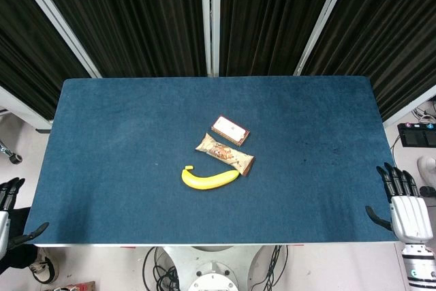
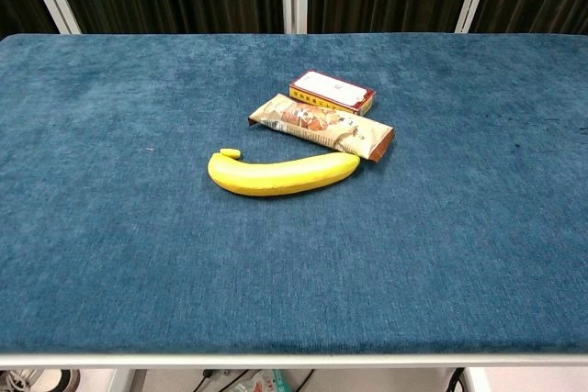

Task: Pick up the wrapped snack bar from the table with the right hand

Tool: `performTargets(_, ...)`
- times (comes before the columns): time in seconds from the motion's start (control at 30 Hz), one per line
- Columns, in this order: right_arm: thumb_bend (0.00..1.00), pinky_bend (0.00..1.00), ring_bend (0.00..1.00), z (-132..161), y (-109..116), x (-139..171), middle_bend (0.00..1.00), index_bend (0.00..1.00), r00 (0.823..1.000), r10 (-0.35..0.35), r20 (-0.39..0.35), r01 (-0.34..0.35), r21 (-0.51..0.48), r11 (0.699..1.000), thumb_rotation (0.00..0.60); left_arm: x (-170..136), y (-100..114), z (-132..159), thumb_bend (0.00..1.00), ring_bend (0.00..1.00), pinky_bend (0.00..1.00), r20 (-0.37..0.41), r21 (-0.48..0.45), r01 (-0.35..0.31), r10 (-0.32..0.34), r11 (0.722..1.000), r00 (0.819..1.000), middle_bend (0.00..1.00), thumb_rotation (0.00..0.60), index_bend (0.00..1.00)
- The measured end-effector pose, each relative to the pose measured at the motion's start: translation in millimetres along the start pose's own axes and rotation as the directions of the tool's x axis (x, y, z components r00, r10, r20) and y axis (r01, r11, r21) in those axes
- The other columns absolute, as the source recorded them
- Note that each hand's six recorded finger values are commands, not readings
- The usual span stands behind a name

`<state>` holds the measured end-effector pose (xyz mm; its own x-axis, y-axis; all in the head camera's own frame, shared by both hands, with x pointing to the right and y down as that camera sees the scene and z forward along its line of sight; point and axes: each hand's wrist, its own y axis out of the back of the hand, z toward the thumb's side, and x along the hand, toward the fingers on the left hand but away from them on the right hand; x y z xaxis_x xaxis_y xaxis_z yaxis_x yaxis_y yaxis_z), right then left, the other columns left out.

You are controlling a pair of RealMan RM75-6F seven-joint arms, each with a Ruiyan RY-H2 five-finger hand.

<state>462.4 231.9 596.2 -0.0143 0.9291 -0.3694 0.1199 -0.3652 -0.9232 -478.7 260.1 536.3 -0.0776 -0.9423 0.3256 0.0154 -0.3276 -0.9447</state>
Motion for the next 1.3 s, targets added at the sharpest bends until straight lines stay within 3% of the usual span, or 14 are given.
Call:
performTargets(0.17, 0.18, 0.00, 0.00, 27, -3, -25, 0.00, 0.00, 0.997, 0.016, -0.082, -0.017, -0.011, 1.000, 0.600, -2, -3, -3, 0.09, 0.11, 0.21, -0.010, 0.005, 0.017, -0.017, 1.000, 1.000, 0.10, 0.434, 0.11)
performTargets(0.4, 0.22, 0.00, 0.00, 116, -1, -89, 0.00, 0.00, 0.968, 0.052, -0.246, -0.068, -0.056, 0.996, 0.600, -3, -5, -3, 0.09, 0.11, 0.21, -0.019, -0.005, 0.024, -0.024, 1.000, 1.000, 0.10, 0.432, 0.11)
performTargets(0.57, 0.22, 0.00, 0.00, 175, -6, -137, 0.00, 0.00, 0.955, 0.100, -0.279, -0.128, -0.083, 0.988, 0.600, -3, -2, -4, 0.09, 0.11, 0.21, -0.022, -0.015, 0.012, -0.013, 1.000, 1.000, 0.10, 0.435, 0.11)
performTargets(0.7, 0.18, 0.00, 0.00, 239, -23, -172, 0.01, 0.00, 0.939, 0.157, -0.306, -0.197, -0.107, 0.974, 0.600, -6, -2, -8, 0.09, 0.11, 0.21, -0.028, -0.021, 0.011, -0.012, 1.000, 1.000, 0.10, 0.436, 0.11)
performTargets(0.9, 0.18, 0.08, 0.00, 328, -71, -186, 0.08, 0.00, 0.902, 0.256, -0.348, -0.318, -0.133, 0.939, 0.600, -8, -2, -13, 0.09, 0.11, 0.21, -0.033, -0.022, 0.012, -0.013, 1.000, 0.999, 0.10, 0.435, 0.11)
performTargets(1.03, 0.18, 0.11, 0.00, 357, -101, -184, 0.09, 0.00, 0.890, 0.304, -0.339, -0.363, -0.126, 0.923, 0.600, -8, -3, -14, 0.09, 0.11, 0.21, -0.029, -0.021, 0.019, -0.020, 1.000, 0.999, 0.10, 0.435, 0.11)
performTargets(1.3, 0.23, 0.17, 0.00, 372, -133, -181, 0.11, 0.00, 0.898, 0.338, -0.280, -0.381, -0.116, 0.917, 0.600, -11, -2, -16, 0.09, 0.11, 0.21, -0.033, -0.039, 0.015, -0.017, 0.999, 0.999, 0.10, 0.435, 0.11)
